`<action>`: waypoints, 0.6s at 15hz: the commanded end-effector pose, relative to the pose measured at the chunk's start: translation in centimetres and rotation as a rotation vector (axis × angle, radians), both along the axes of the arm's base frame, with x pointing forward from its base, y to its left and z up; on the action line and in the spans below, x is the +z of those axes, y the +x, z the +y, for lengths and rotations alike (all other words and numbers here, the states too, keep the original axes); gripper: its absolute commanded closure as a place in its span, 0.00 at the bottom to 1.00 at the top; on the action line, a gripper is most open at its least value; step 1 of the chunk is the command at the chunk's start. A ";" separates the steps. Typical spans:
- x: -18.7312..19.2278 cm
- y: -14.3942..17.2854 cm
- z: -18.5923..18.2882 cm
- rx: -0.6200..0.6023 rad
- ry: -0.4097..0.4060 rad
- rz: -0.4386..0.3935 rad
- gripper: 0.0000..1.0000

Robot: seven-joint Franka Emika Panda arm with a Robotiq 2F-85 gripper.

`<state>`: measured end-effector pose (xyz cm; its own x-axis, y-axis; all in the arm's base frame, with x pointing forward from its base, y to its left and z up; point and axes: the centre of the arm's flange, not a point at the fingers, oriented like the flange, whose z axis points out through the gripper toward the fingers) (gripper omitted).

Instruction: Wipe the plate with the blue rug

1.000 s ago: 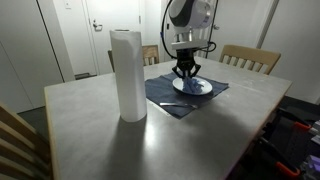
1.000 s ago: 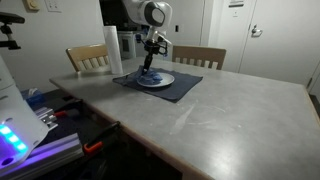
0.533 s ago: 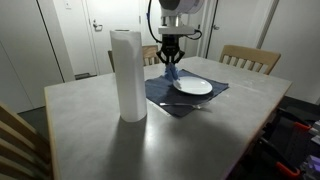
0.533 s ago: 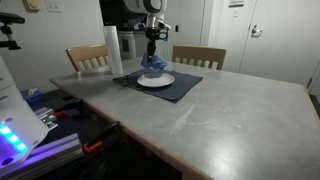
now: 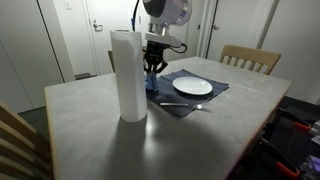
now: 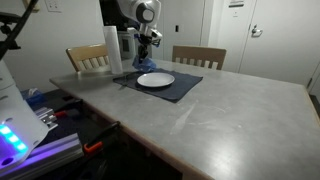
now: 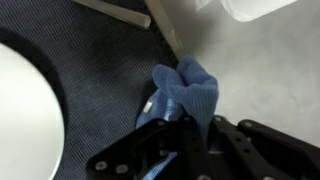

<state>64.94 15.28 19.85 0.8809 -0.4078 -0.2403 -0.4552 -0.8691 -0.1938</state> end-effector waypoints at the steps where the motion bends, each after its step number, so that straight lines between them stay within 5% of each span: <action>1: -1.6 -0.3 0.6 0.035 0.064 0.057 0.98; 9: -6.1 -1.8 -0.6 -0.003 0.006 0.158 0.98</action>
<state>63.20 15.47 14.95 0.8507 -0.3909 -0.3515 -0.4640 -0.8726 -0.1526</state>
